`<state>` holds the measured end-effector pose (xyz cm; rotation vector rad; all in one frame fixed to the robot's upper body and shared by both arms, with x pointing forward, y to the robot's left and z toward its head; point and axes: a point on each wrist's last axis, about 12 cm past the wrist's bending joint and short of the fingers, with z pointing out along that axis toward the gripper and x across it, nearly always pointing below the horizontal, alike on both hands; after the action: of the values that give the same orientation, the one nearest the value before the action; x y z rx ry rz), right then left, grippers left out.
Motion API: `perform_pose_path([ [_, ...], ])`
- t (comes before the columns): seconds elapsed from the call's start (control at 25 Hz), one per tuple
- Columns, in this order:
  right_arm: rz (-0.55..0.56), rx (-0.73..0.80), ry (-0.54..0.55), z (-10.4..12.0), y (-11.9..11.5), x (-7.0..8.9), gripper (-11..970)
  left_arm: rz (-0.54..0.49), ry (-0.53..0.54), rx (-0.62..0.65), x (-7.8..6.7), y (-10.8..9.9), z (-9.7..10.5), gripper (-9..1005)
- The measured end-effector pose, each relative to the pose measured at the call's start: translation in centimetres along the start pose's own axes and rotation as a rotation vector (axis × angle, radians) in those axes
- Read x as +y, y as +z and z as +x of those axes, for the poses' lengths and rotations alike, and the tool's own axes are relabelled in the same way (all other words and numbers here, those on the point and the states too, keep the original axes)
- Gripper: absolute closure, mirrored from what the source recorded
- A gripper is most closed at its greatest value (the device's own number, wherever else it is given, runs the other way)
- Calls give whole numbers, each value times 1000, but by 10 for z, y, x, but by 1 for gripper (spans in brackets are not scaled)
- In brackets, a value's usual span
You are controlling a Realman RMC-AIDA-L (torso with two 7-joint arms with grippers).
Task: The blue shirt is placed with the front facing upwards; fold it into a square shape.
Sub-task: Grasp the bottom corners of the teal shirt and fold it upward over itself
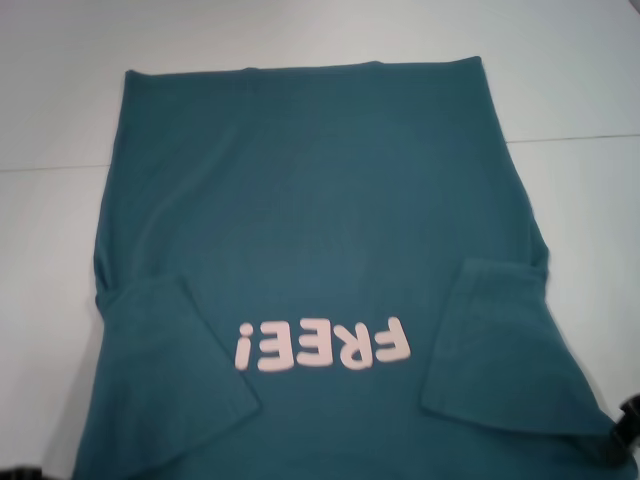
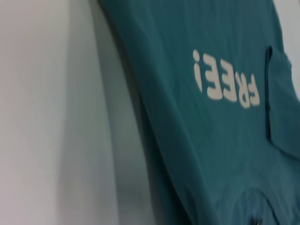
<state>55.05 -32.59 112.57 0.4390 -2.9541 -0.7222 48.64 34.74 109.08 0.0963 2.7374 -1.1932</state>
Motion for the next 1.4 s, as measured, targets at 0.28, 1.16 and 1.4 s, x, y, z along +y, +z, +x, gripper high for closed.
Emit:
perform_pose_path([
  [0.28, -12, 58, 17, 20, 4, -7, 913, -14, -20, 129, 0, 5, 20, 979],
  [1.16, -53, -618, 87, -53, -80, -17, 889, -81, 114, -144, -65, -4, -140, 979],
  [1.4, -13, -717, 89, -80, -80, -10, 882, -196, 155, -242, -80, 9, -174, 980],
])
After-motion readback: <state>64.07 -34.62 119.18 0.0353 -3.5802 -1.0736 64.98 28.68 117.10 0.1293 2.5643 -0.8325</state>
